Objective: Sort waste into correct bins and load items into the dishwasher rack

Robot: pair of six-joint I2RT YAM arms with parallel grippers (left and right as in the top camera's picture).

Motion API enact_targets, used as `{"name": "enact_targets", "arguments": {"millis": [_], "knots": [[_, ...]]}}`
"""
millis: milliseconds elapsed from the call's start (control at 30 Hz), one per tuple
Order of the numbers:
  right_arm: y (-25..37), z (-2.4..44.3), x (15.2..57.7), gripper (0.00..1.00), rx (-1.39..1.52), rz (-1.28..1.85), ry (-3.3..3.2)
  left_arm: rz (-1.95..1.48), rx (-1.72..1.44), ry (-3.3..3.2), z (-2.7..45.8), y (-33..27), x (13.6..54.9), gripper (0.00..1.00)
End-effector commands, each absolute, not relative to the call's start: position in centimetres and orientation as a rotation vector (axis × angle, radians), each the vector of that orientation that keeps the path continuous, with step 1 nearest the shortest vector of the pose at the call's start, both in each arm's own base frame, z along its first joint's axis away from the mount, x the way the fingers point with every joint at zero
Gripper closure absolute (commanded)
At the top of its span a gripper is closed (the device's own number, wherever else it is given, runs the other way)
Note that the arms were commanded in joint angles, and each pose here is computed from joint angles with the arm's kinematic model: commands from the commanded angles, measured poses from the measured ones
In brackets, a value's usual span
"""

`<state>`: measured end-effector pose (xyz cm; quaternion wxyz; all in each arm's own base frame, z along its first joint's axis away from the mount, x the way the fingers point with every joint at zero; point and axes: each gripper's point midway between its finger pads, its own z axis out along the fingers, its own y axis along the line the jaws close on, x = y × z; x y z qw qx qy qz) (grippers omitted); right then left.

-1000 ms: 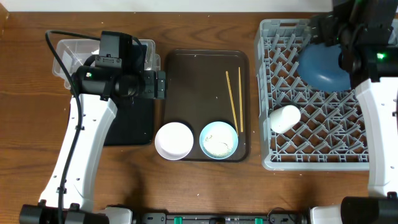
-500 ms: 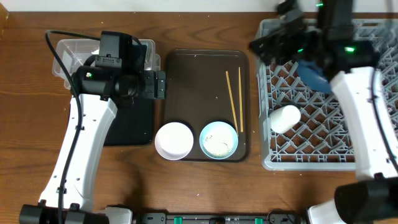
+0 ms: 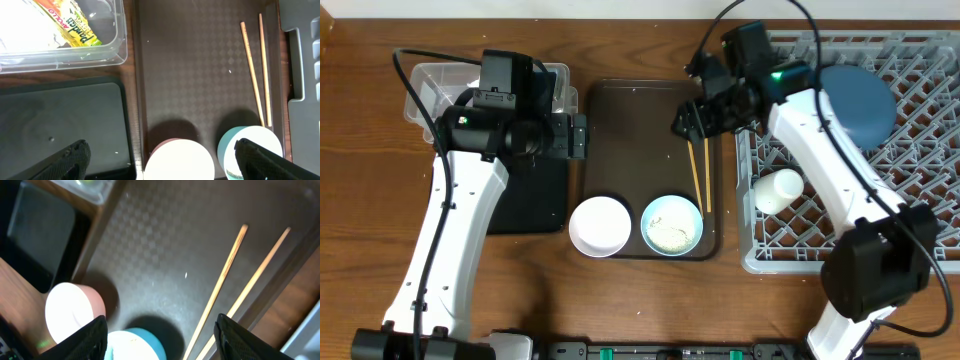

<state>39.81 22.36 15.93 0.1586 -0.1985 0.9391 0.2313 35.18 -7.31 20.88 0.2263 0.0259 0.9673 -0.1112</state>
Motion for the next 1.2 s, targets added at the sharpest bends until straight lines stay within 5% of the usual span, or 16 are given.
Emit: {"name": "enact_targets", "arguments": {"millis": [0,600,1167], "knots": [[22.4,14.1,39.1,0.34,-0.488,0.557,2.785,-0.286,0.078,2.666,20.9,-7.0,35.3,0.05],[16.5,15.1,38.9,0.31,-0.215,0.370,2.871,-0.626,0.139,2.682,21.1,-12.4,34.0,0.05],[6.5,23.5,39.6,0.29,0.061,0.267,2.649,-0.390,0.203,2.968,8.6,-26.4,30.6,0.12]]}}
